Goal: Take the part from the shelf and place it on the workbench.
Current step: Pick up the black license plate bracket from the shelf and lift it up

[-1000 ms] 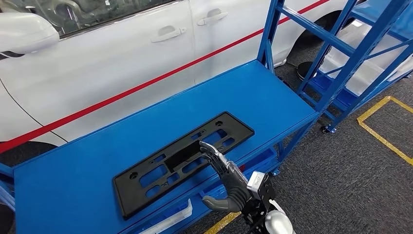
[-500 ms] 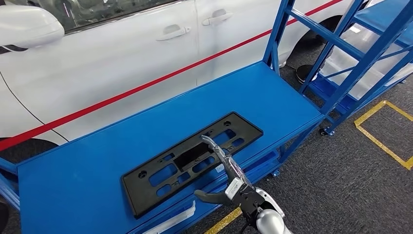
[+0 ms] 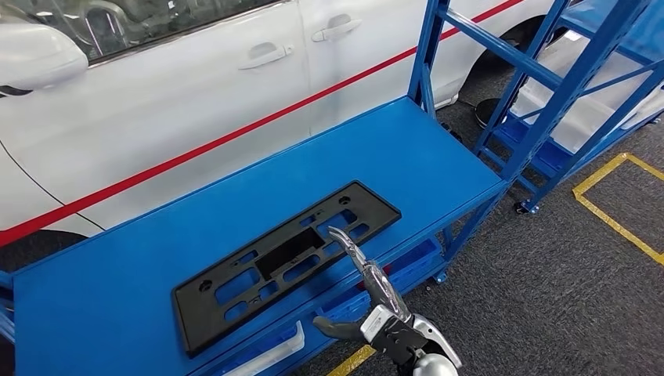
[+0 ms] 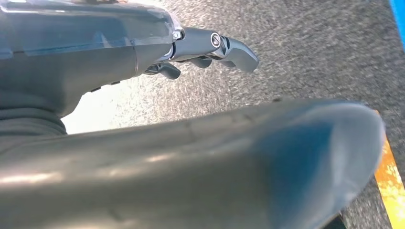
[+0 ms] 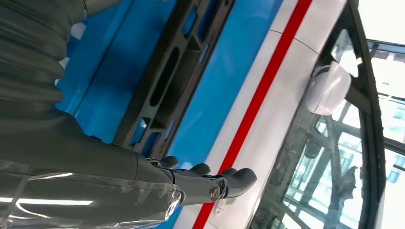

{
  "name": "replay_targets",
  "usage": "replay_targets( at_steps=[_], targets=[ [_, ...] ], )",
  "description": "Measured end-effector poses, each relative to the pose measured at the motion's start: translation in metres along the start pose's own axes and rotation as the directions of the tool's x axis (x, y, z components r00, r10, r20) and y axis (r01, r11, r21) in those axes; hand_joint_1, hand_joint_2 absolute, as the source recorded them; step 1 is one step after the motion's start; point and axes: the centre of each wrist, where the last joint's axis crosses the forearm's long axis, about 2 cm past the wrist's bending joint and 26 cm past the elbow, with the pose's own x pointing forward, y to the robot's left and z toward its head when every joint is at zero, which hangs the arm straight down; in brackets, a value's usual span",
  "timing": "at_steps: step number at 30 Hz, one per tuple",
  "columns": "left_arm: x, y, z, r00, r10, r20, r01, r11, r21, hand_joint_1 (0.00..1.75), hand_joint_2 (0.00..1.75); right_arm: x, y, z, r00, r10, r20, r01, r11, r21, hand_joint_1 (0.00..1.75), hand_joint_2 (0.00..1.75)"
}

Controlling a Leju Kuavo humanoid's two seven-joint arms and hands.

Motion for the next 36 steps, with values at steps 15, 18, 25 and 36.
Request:
replay_targets(
  at_steps=[15, 18, 25, 36],
  targets=[
    [-0.001, 0.01, -0.003, 0.997, 0.074, 0.034, -0.073, 0.997, -0.01, 0.0, 0.0, 0.0, 0.003, 0.004, 0.881, 0.466, 0.084, -0.463, 0.885, -0.053, 0.0, 1.75],
    [-0.002, 0.009, -0.003, 0.996, 0.078, 0.032, -0.077, 0.997, -0.016, 0.0, 0.0, -0.003, 0.007, 0.005, 0.816, 0.569, 0.108, -0.564, 0.823, -0.074, 0.0, 1.75],
    [-0.002, 0.008, -0.003, 0.996, 0.084, 0.032, -0.083, 0.996, -0.023, 0.0, 0.0, -0.006, 0.014, 0.003, 0.687, 0.714, 0.135, -0.701, 0.7, -0.136, 0.0, 1.75],
    [-0.005, 0.008, -0.003, 0.996, 0.083, 0.035, -0.082, 0.996, -0.041, 0.0, 0.0, -0.014, 0.025, 0.007, 0.588, 0.791, 0.171, -0.785, 0.609, -0.119, 0.0, 1.75]
  ],
)
